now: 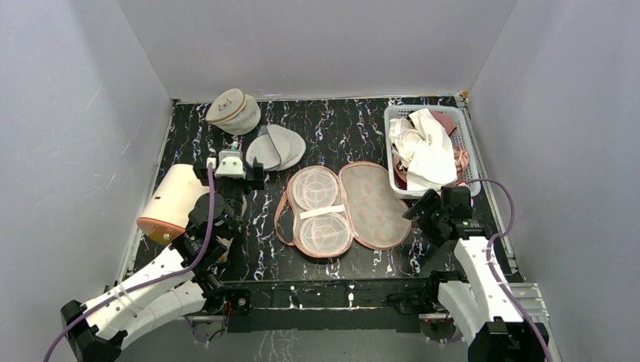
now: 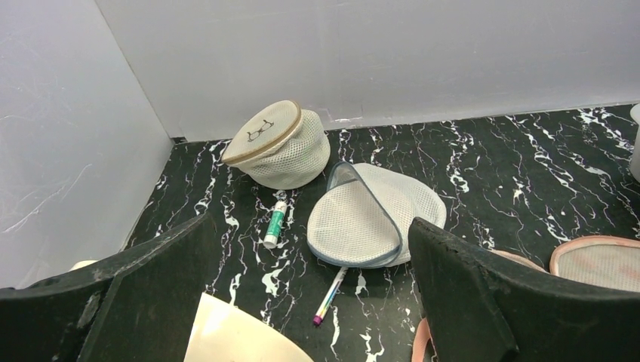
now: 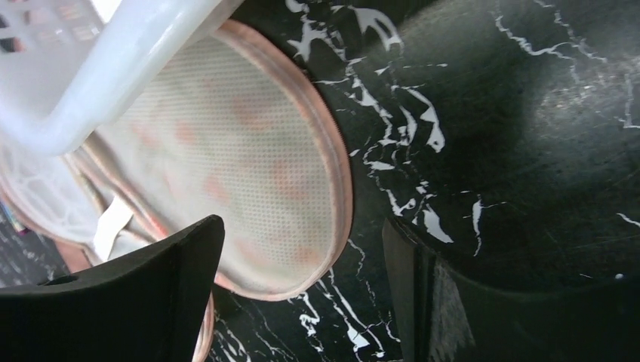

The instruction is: Unzip the laundry bag and remove the bra

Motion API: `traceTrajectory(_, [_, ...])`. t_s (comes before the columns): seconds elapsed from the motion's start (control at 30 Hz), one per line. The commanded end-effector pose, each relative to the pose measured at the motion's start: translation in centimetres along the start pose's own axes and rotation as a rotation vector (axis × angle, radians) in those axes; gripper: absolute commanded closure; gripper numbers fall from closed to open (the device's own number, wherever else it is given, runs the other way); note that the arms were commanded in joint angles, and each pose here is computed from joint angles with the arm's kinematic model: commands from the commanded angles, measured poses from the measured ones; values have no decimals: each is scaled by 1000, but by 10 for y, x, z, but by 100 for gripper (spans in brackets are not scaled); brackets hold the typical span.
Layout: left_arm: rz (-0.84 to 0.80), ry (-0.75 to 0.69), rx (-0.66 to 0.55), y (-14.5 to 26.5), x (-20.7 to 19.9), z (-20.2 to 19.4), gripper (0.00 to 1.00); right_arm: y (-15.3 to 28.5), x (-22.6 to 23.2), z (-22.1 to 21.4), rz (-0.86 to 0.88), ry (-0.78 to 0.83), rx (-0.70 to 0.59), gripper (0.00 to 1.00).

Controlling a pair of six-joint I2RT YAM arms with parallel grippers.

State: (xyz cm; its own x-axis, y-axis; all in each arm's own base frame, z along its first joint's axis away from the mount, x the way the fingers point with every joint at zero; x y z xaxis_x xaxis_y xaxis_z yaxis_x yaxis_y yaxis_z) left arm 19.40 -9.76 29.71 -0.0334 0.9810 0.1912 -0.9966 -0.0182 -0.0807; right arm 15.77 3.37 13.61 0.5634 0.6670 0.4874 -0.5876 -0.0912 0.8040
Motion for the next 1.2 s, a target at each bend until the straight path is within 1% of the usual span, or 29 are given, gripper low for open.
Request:
traceTrajectory(0.0, [3,46,-31,-1,3,16,2,-12,3,15,-28,21,-97,28])
traceTrajectory(0.03, [4,46,-31,-1,3,16,2,-16,3,13,-33,21,-90,31])
traceTrajectory(0.13, [7,45,-31,-2,3,16,2,-24,7,6,-55,59,-112,32])
traceTrajectory(0.23, [-1,45,-29,-2,2,15,2,-33,14,-3,-73,93,-115,37])
traceTrajectory(0.37, [-1,46,-28,-2,2,16,1,-45,18,-15,-145,124,-136,38])
traceTrajectory(0.47, [4,48,-31,-1,3,16,2,-47,22,-23,-169,141,-179,46])
traceTrajectory(0.63, [4,53,-37,0,4,17,2,-54,16,-28,-263,187,-196,48])
traceTrajectory(0.77, [2,57,-38,0,5,18,2,-57,14,-30,-293,181,-202,54])
traceTrajectory(0.87, [4,56,-38,0,5,17,2,-53,17,-26,-314,175,-235,54])
traceTrajectory(1.03, [0,61,-39,0,4,18,2,-51,20,-21,-301,182,-264,47])
traceTrajectory(1.1, [-3,63,-40,0,4,18,2,-54,18,-24,-301,182,-255,47])
traceTrajectory(1.17, [-1,62,-38,0,4,18,2,-55,18,-25,-301,177,-244,49])
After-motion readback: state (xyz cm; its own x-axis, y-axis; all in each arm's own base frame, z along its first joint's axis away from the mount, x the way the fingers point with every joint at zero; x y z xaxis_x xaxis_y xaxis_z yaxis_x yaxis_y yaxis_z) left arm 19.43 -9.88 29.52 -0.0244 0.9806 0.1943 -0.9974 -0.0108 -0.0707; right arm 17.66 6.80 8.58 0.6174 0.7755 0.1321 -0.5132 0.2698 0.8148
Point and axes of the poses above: each gripper's point midway between its finger pads, its own y axis back along the fingers, its own x axis along the line the jaws close on, z = x × y, the point moved 8 cm from there along y, back along the fingers, and after that the axes turned 3 degrees about -y, right-handed, at the moved point
